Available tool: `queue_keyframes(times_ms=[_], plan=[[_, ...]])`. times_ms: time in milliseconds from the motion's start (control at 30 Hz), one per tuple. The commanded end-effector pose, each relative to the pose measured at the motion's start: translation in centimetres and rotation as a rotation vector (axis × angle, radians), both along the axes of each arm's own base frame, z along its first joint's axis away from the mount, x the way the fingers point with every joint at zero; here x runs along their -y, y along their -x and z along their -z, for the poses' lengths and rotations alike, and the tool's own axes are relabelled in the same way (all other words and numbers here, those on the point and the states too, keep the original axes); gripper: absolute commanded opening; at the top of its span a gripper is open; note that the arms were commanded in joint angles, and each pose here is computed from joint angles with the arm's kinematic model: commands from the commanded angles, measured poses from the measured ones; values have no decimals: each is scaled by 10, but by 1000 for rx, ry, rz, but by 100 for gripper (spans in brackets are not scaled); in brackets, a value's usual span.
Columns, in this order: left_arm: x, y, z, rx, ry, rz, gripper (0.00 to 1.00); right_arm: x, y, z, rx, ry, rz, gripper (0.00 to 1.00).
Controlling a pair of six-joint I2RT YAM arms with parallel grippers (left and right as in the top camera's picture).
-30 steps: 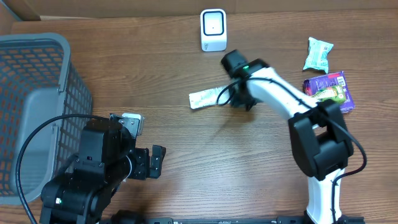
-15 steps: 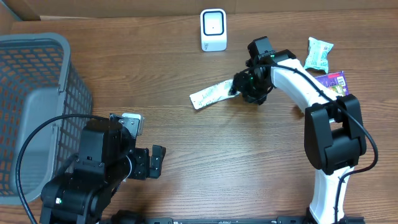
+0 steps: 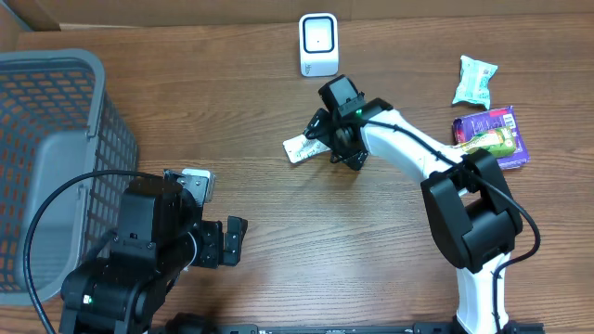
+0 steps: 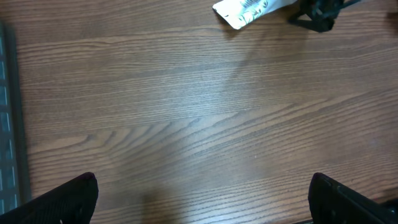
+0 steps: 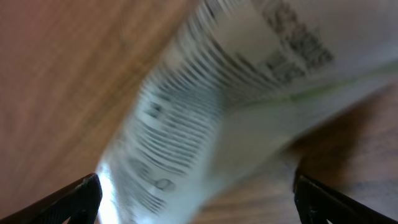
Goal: Scan the item barcode
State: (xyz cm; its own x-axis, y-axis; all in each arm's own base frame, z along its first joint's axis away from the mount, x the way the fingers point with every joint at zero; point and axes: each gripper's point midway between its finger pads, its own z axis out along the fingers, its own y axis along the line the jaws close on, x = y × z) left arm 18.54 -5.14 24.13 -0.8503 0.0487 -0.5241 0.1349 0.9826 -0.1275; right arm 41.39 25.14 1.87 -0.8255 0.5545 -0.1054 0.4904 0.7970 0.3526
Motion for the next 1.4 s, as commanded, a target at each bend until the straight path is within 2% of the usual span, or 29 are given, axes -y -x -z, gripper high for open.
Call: queue_keyframes(times_ms=[0,33,100,167,300,400,467,500,600,700,833,933,1033,1167,1367], plan=[[-3,-1,-1,6,-3,-19,99,19,-11,4,73,54,113,97],[-3,-1,-1,6,-3,-19,100,19,-10,7,74,52,113,95],[-3,-1,-1,6,-3,-19,99,22,-6,13,58,55,111,86],[-3,-1,-1,6,-3,-19,100,17,-2,13,42,39,64,70],[-3,-1,-1,6,-3,-19,100,-1,1,6,56,-10,-143,55],[-3,-1,-1,6,-3,-19,100,-9,5,-1,51,-64,-280,49],[-3,-1,-1,6,-3,-19,100,-8,7,-9,52,-102,-411,36],[-3,-1,-1,6,-3,-19,100,-7,8,-11,62,-111,-466,35],[-3,-1,-1,6,-3,-19,100,-3,15,-17,122,-152,-732,43],[-3,-1,-1,6,-3,-19,100,7,20,-21,137,-201,-836,48],[-3,-1,-1,6,-3,-19,100,27,15,-18,86,-214,-729,67],[-3,-1,-1,6,-3,-19,99,28,10,-19,38,-246,-584,77],[-3,-1,-1,6,-3,-19,100,20,6,-19,34,-269,-513,84],[-3,-1,-1,6,-3,-19,100,12,-1,-12,37,-232,-398,87],[-3,-1,-1,6,-3,-19,100,13,-3,7,34,-110,-231,84]])
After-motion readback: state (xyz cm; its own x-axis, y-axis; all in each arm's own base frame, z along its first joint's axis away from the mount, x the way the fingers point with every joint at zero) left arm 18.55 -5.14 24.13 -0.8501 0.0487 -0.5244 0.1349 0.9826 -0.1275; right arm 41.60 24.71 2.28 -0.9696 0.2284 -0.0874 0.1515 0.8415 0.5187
